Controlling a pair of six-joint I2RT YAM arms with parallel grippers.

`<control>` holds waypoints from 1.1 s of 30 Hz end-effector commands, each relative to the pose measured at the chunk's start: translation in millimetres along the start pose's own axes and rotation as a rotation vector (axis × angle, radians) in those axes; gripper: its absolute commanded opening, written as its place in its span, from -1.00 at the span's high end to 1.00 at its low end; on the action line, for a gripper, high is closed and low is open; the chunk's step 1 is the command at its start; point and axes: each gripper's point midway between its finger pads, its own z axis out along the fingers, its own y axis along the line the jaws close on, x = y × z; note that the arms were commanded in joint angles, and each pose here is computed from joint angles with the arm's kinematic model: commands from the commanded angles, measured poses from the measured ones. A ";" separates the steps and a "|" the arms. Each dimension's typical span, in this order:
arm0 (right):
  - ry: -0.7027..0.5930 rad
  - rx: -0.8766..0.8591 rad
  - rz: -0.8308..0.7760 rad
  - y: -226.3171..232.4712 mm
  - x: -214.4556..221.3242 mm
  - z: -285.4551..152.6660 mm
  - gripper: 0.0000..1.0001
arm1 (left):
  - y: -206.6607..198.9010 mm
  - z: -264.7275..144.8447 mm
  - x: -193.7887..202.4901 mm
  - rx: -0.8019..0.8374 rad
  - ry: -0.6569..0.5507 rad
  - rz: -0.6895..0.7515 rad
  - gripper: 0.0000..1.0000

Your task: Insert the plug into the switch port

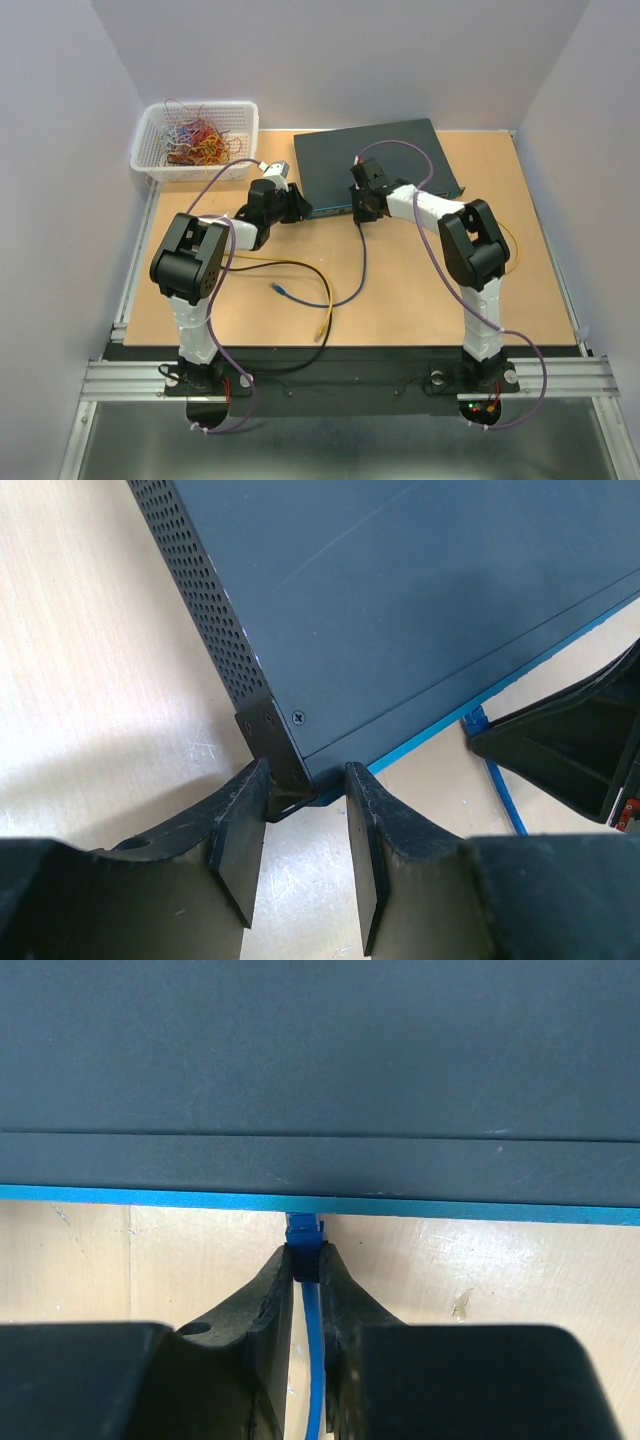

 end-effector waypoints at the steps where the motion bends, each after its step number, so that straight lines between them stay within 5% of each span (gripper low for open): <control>1: -0.097 -0.033 0.027 10.0 -38.2 -3.5 0.99 | -31.2 7.1 9.3 0.098 0.030 0.023 0.10; 33: -0.207 -0.026 0.059 14.5 -81.9 -29.9 0.99 | -29.4 9.3 11.2 0.091 0.036 0.029 0.11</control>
